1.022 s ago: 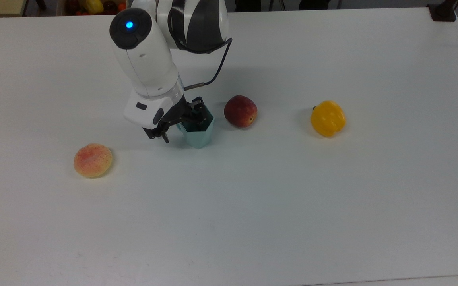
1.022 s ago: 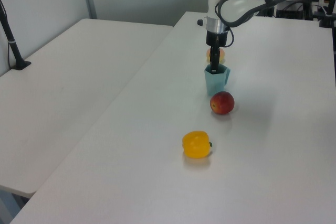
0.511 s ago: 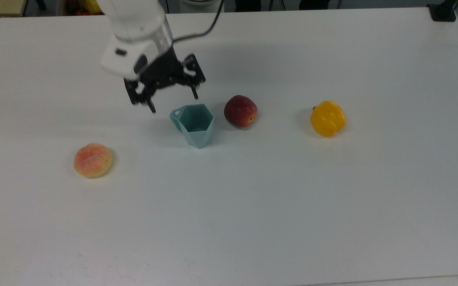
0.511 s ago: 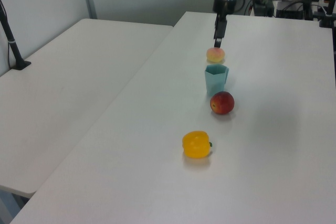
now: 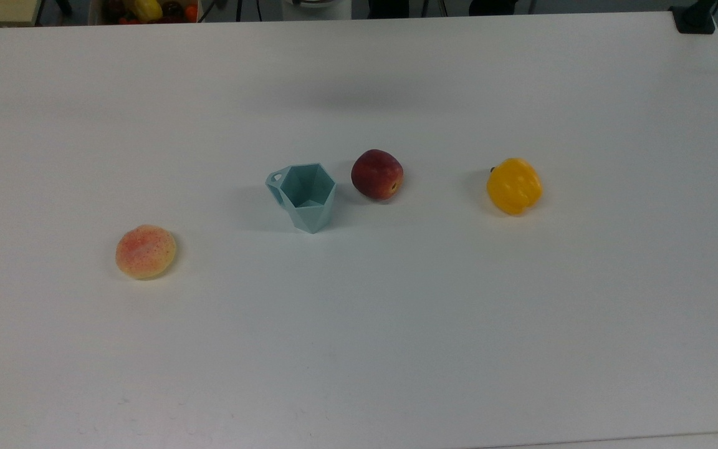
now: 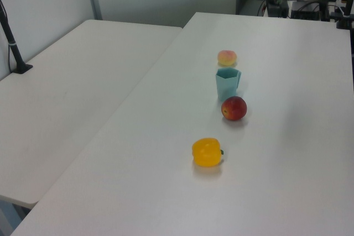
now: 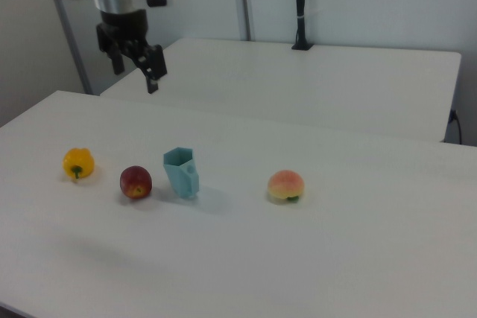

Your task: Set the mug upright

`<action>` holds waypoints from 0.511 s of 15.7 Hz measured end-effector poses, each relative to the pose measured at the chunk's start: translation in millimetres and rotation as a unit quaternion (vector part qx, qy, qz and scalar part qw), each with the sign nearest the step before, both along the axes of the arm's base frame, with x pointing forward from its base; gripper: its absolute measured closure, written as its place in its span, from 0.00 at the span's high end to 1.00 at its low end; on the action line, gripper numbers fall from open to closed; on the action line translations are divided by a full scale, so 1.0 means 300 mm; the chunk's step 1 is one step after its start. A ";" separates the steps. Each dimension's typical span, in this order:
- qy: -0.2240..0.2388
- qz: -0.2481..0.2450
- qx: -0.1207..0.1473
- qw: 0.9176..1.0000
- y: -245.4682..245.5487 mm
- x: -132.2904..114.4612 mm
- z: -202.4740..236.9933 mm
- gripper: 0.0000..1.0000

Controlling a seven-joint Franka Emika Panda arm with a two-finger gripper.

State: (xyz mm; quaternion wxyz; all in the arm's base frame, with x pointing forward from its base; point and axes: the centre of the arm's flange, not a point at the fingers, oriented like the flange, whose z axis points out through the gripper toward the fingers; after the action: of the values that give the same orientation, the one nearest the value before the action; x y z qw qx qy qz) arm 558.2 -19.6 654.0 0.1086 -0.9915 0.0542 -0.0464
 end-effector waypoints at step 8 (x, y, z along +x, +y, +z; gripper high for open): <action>0.009 0.035 -0.059 0.998 0.010 -0.103 0.069 1.00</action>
State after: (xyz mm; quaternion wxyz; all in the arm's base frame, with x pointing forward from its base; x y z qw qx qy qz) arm 527.4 -16.6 674.8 0.0510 -0.9979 0.0177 -0.0366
